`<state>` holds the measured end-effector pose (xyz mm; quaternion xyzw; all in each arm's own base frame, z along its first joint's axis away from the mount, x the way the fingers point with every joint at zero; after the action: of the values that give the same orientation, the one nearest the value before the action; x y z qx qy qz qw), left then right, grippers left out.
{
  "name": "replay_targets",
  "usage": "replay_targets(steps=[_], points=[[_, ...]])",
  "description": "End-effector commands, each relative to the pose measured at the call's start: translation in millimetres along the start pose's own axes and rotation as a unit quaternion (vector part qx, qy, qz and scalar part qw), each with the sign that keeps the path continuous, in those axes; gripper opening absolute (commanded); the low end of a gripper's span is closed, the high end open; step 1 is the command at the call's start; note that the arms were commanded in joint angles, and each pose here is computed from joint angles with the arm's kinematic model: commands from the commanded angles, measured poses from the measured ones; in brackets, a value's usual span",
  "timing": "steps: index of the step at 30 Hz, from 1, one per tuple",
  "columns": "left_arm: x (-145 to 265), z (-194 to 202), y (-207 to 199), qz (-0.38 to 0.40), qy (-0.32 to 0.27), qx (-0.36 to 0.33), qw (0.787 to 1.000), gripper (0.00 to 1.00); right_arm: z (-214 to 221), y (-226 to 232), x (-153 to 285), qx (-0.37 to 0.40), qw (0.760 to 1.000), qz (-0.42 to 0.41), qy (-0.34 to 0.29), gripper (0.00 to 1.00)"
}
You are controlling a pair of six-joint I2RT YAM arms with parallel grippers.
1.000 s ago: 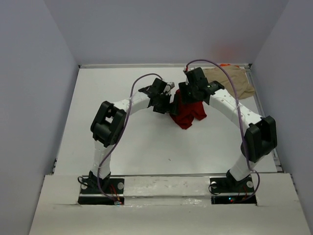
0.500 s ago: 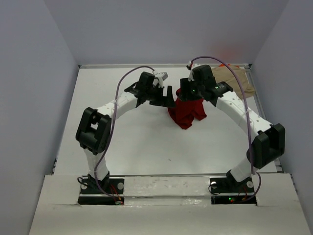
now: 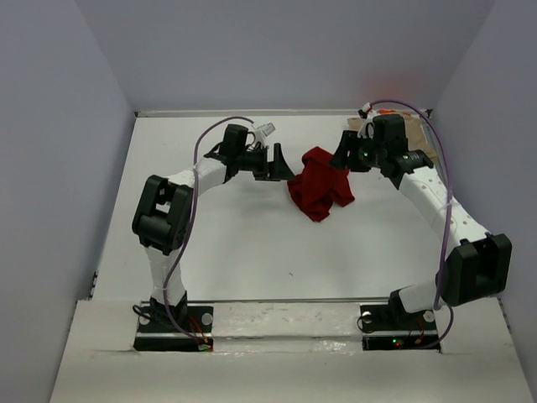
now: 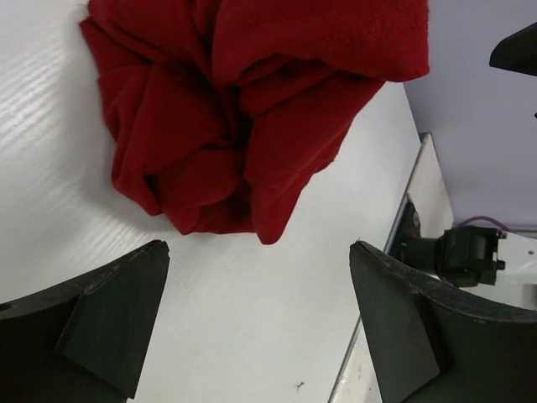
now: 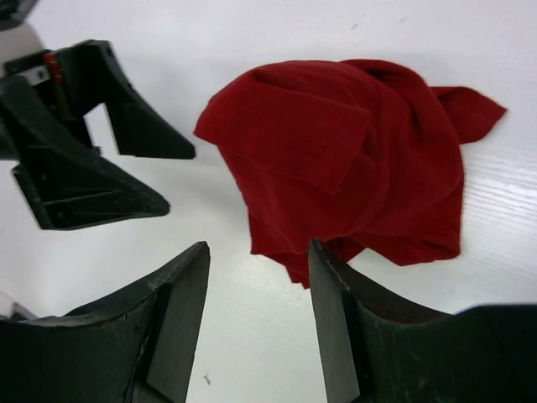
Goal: Fold and stack the t-shirts
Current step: Flatten the tshirt out
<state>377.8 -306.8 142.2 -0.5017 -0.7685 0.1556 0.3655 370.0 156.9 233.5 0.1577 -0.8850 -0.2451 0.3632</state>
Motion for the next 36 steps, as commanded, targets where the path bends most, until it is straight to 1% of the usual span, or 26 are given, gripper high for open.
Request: replay_targets(steps=[1, 2, 4, 5, 6, 9, 11, 14, 15, 17, 18, 21, 23, 28, 29, 36], points=[[-3, 1, -30, 0.093, 0.002, 0.024, 0.995, 0.99, -7, 28, 13, -0.022, 0.995, -0.100, -0.002, 0.56], [-4, 4, -32, 0.105, 0.005, 0.039, 0.994, 0.99, -12, 33, 18, -0.037, 0.991, -0.129, -0.004, 0.56], [-4, 4, -32, 0.104, 0.003, 0.045, 0.994, 0.99, -11, 33, 24, -0.062, 0.986, -0.152, 0.003, 0.55], [-3, 4, -31, 0.099, 0.002, 0.048, 0.994, 0.99, -14, 27, 26, -0.077, 0.985, -0.156, 0.000, 0.55], [-3, 4, -30, 0.098, 0.001, 0.048, 0.994, 0.99, -16, 28, 26, -0.075, 0.985, -0.158, -0.003, 0.55], [-9, 11, -18, 0.085, 0.013, 0.066, 0.994, 0.99, -20, -3, 25, -0.117, 0.983, -0.140, -0.011, 0.55], [-10, 17, -9, 0.071, 0.024, 0.075, 0.994, 0.99, -15, -24, 21, -0.137, 0.983, -0.122, -0.011, 0.55], [-11, 18, -3, 0.054, 0.031, 0.082, 0.995, 0.99, -1, -33, 12, -0.144, 0.983, -0.117, 0.006, 0.54], [-11, 11, 4, 0.034, 0.025, 0.069, 0.997, 0.99, 4, -40, 7, -0.150, 0.983, -0.106, 0.011, 0.54], [-10, 14, 12, 0.003, 0.037, 0.077, 0.996, 0.99, 12, -52, -3, -0.160, 0.983, -0.091, 0.012, 0.54], [-9, 10, 19, -0.019, 0.037, 0.071, 0.997, 0.99, 27, -63, -14, -0.174, 0.981, -0.082, 0.032, 0.53], [-5, 5, 23, -0.039, 0.037, 0.071, 0.996, 0.99, 44, -72, -29, -0.183, 0.977, -0.090, 0.057, 0.49], [-3, 0, 26, -0.050, 0.032, 0.068, 0.996, 0.99, 43, -74, -32, -0.175, 0.979, -0.089, 0.055, 0.49], [-5, -7, 25, -0.049, 0.028, 0.064, 0.996, 0.99, 25, -70, -31, -0.152, 0.984, -0.088, 0.039, 0.49], [-6, -7, 25, -0.049, 0.028, 0.065, 0.996, 0.99, 16, -67, -31, -0.141, 0.985, -0.093, 0.033, 0.49], [-13, -1, 29, -0.046, 0.035, 0.069, 0.996, 0.99, -2, -63, -42, -0.136, 0.985, -0.102, 0.036, 0.49]])
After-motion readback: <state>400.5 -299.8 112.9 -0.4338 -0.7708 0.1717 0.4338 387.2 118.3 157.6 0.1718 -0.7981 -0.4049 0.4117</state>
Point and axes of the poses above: each gripper's point midway between its finger pads, its own x axis back along the fingers, its own y axis along the line the jaws close on, z = x × y, the point moved 1 cm from there along x, back along the fingers, and after that the axes turned 12 degrees about -x, right-handed, at the moved point
